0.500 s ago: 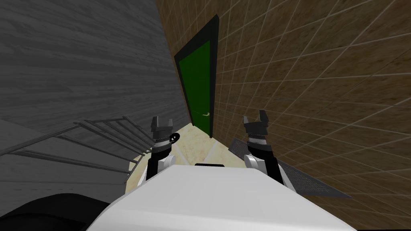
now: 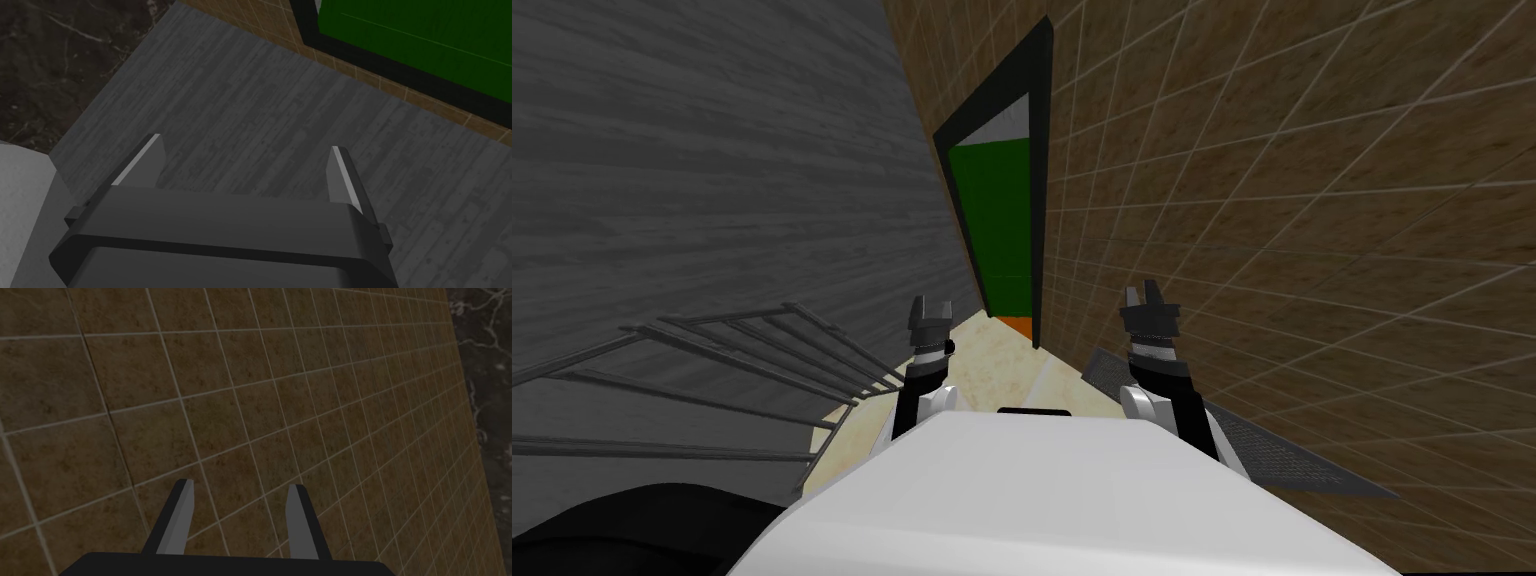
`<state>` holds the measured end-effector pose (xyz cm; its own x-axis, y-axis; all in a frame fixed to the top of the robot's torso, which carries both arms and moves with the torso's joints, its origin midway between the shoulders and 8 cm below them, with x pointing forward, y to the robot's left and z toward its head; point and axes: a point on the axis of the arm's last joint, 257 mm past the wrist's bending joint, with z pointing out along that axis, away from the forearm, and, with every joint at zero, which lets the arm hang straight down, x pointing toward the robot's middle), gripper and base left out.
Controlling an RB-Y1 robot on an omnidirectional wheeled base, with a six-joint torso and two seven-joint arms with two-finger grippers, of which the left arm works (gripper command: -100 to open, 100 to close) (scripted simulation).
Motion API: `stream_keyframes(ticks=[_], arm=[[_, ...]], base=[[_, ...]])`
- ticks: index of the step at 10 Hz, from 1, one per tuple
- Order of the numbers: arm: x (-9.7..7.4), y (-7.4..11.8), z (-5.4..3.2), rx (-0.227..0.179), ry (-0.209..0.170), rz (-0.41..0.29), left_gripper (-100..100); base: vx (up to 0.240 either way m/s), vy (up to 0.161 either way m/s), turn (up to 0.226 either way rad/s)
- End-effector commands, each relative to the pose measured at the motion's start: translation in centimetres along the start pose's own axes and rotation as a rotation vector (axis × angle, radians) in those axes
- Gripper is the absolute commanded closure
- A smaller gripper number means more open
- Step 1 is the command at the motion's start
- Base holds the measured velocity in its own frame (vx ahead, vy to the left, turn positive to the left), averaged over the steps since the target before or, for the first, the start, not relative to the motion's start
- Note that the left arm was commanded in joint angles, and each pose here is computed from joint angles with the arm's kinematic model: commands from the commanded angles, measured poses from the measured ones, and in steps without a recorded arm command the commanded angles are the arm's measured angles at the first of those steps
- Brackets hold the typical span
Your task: Push the door open
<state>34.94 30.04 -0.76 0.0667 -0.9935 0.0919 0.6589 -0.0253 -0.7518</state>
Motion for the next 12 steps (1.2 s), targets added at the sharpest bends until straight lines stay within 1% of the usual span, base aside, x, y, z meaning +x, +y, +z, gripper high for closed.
stream_keyframes(ticks=[1, 4, 7, 12], arm=[[0.1, 1.2, -0.36, -0.02, 0.004, -0.007, -100], [0.5, 3.8, -1.07, -0.063, 0.011, -0.024, -100], [1.0, 6.6, -2.0, -0.111, 0.02, -0.042, -100], [2.1, 11.5, -4.05, -0.201, 0.037, -0.073, -100]], base=[[0.077, 0.047, -0.077], [0.081, 0.036, -0.086], [0.101, 0.048, -0.082], [0.09, 0.056, -0.101]])
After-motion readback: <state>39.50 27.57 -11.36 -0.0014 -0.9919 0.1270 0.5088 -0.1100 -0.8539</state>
